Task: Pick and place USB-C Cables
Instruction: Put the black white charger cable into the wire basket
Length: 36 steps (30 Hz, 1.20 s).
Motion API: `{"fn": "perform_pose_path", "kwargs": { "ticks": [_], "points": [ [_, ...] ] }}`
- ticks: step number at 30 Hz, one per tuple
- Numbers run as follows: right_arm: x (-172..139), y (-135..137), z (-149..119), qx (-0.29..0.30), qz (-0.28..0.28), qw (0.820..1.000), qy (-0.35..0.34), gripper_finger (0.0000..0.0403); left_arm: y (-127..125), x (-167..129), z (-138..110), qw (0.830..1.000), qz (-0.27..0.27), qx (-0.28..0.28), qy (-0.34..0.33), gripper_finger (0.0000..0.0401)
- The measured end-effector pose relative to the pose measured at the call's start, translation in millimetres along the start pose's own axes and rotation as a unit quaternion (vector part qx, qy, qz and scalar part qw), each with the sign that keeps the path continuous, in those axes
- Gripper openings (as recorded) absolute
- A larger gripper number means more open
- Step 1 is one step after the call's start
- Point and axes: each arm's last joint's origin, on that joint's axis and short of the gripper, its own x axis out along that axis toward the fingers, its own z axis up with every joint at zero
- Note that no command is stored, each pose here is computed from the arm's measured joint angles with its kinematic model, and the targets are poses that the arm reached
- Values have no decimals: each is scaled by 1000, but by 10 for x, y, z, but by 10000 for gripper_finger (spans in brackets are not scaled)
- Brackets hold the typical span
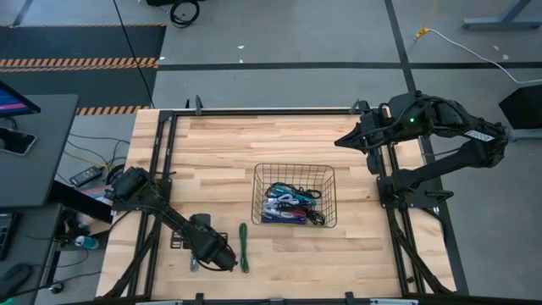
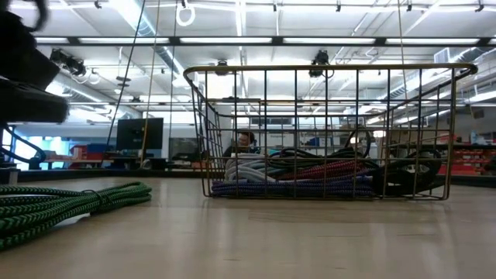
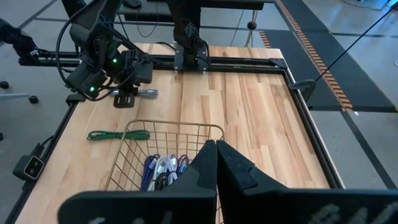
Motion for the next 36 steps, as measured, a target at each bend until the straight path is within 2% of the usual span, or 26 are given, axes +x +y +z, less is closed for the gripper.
{"fn": "perform_pose_path", "kwargs": {
  "ticks": [6,9,16,21,28,32,36],
  "points": [
    [0,0,0,-1,0,1000,0,2,137,19,-176,1000,17,-8,15,167],
    [0,0,0,-4,0,1000,0,3,156,26,-237,1000,8,-1,23,167],
    [0,0,3,-5,0,1000,-2,3,84,97,-276,998,-24,-2,50,167],
    [0,0,3,-5,0,1000,-1,3,97,217,-261,997,-23,-3,68,167],
    [0,1,3,-5,1,1000,-2,3,79,232,-232,998,-19,-9,65,163],
    [0,1,3,-5,1,1000,-2,3,65,234,-240,997,-27,-8,68,129],
    [0,0,3,-5,1,1000,-2,3,42,237,-253,996,-40,-4,73,62]
  ]
}}
